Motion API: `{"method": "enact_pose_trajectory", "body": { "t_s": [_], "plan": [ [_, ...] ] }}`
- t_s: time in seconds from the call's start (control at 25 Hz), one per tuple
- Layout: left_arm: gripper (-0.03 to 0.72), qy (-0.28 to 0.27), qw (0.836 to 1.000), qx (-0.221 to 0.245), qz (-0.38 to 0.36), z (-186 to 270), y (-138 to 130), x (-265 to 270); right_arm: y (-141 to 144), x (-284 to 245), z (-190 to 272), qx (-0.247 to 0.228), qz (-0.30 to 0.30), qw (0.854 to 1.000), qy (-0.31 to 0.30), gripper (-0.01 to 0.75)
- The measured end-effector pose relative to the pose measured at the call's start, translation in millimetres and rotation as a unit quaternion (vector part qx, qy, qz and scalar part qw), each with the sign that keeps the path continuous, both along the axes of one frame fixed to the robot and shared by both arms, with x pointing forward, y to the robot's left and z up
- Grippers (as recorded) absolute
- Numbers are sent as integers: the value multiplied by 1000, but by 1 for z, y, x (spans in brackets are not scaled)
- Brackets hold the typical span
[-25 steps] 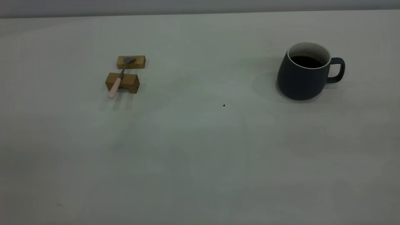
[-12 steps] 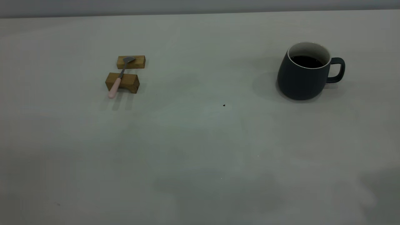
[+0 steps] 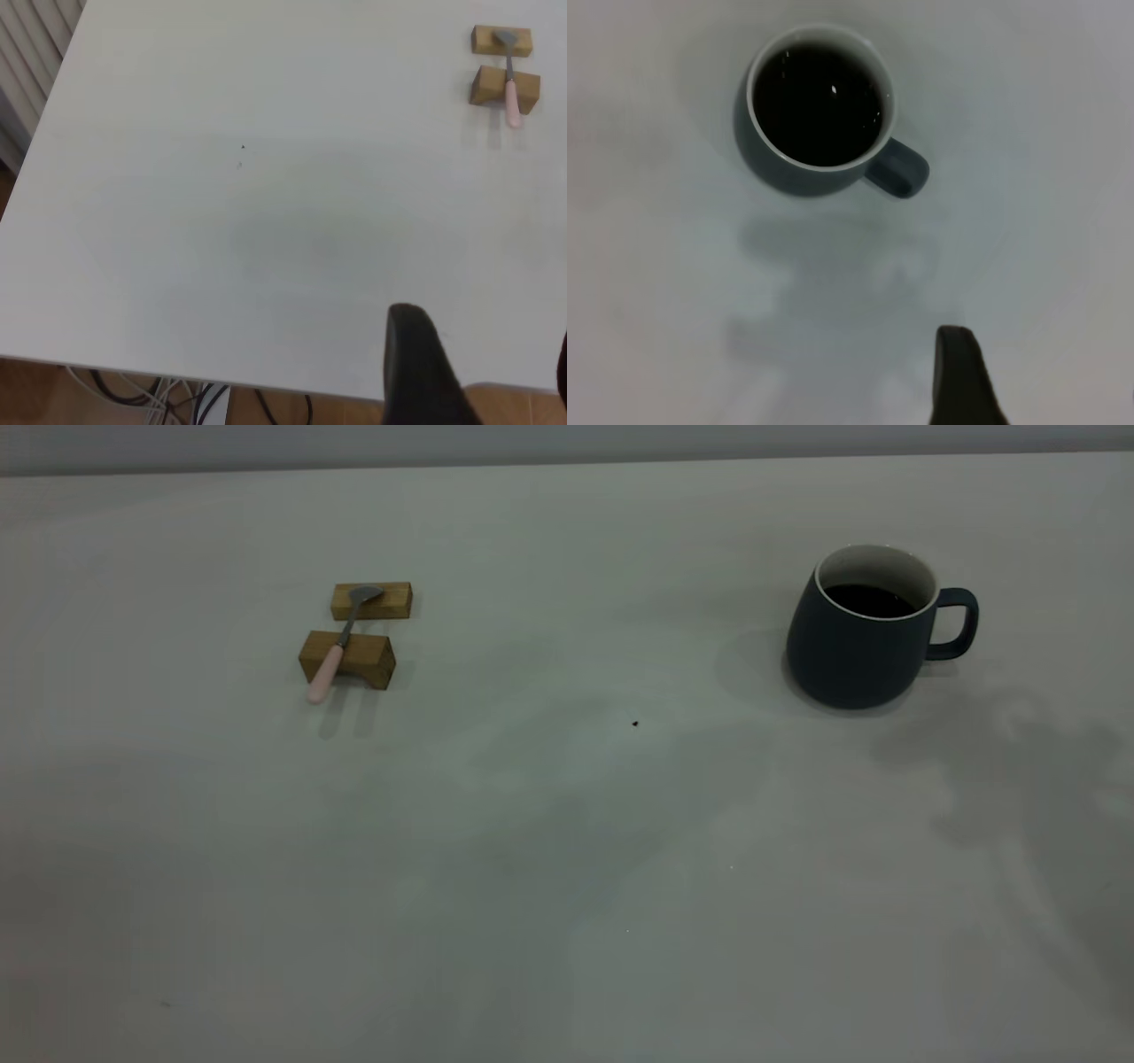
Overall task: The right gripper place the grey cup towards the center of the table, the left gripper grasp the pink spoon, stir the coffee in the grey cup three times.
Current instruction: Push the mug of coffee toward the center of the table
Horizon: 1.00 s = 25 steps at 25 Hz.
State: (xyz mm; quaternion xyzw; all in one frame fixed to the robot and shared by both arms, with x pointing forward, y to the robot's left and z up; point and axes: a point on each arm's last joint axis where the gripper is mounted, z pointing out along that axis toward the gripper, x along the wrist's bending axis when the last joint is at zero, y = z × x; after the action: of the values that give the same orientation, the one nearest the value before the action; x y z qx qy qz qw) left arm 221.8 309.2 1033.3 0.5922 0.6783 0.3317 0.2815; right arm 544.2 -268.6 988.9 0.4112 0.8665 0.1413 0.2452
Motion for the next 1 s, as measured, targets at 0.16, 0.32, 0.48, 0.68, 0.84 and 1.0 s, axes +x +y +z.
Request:
{"method": "enact_pose_trajectory", "body": {
  "t_s": [0.16, 0.32, 0.48, 0.68, 0.84, 1.0],
  "plan": [
    [451, 0, 1000, 0, 0, 0, 0, 0, 4, 44, -35, -75, 115, 990, 32, 493],
    [451, 0, 1000, 0, 0, 0, 0, 0, -1, 77, -68, -121, 193, 972, 54, 493],
    [451, 0, 1000, 0, 0, 0, 0, 0, -9, 100, -100, -141, 247, 956, 72, 493],
    [451, 0, 1000, 0, 0, 0, 0, 0, -14, 114, -131, -134, 300, 941, 84, 493],
    [451, 0, 1000, 0, 0, 0, 0, 0, -7, 119, -143, -105, 338, 932, 80, 493],
    [451, 0, 1000, -1, 1, 0, 0, 0, -5, 119, -156, -84, 361, 925, 77, 493]
  ]
}}
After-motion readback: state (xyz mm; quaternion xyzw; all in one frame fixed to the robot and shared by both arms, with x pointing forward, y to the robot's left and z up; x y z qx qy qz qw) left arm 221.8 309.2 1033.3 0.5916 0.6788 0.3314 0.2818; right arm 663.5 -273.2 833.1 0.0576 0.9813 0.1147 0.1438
